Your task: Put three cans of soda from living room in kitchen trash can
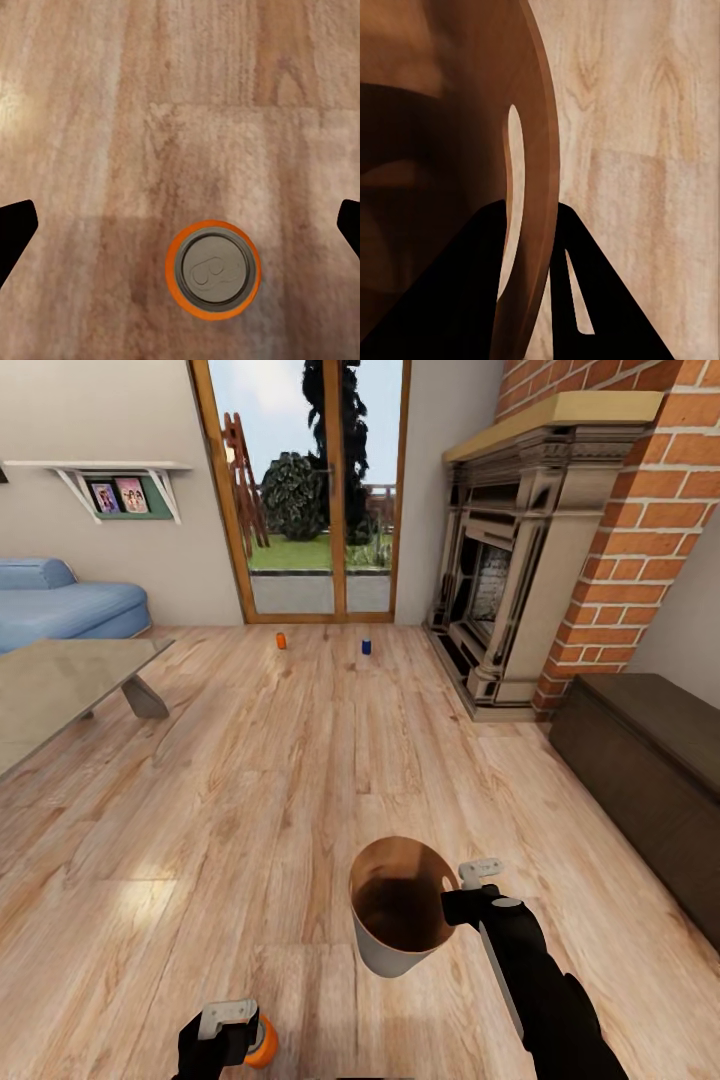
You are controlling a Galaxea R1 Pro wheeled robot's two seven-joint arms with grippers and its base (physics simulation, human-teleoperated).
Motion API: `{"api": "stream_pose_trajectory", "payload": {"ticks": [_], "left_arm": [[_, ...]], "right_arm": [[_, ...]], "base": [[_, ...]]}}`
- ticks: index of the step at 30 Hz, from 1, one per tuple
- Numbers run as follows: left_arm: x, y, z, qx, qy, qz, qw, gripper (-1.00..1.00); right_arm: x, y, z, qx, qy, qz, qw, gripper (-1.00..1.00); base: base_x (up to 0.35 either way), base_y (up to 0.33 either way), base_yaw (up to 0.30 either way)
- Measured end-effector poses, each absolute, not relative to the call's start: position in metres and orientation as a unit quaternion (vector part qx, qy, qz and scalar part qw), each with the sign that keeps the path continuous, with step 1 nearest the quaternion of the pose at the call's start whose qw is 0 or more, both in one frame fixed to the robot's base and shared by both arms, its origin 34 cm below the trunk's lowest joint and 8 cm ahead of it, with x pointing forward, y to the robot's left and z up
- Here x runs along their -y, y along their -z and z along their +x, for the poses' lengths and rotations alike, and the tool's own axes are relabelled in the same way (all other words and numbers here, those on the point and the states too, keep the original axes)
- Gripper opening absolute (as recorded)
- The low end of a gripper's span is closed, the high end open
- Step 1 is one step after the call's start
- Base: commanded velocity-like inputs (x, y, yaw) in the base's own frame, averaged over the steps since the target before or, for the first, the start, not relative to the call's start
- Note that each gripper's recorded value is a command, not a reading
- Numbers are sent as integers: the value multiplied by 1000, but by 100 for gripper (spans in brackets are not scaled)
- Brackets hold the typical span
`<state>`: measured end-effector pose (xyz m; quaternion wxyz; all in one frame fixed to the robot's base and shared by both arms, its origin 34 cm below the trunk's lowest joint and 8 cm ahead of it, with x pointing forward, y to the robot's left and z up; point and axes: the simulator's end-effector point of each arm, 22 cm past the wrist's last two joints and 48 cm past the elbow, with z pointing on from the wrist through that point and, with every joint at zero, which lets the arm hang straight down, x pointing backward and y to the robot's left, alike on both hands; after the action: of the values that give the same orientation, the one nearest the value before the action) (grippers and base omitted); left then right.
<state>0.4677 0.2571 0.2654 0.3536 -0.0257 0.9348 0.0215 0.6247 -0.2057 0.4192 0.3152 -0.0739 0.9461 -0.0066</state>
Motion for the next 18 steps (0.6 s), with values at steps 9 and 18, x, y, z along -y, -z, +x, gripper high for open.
{"api": "stream_pose_trajectory", "payload": {"ticks": [9,18], "left_arm": [[-257,-264,466,-936,-21,-26,351,100],[-256,-259,462,-938,-21,-26,345,100]], "right_arm": [[205,-417,624,-947,5,-73,313,-100],[205,-409,622,-949,5,-74,306,-100]], "base": [[0,0,0],[0,0,0]]}}
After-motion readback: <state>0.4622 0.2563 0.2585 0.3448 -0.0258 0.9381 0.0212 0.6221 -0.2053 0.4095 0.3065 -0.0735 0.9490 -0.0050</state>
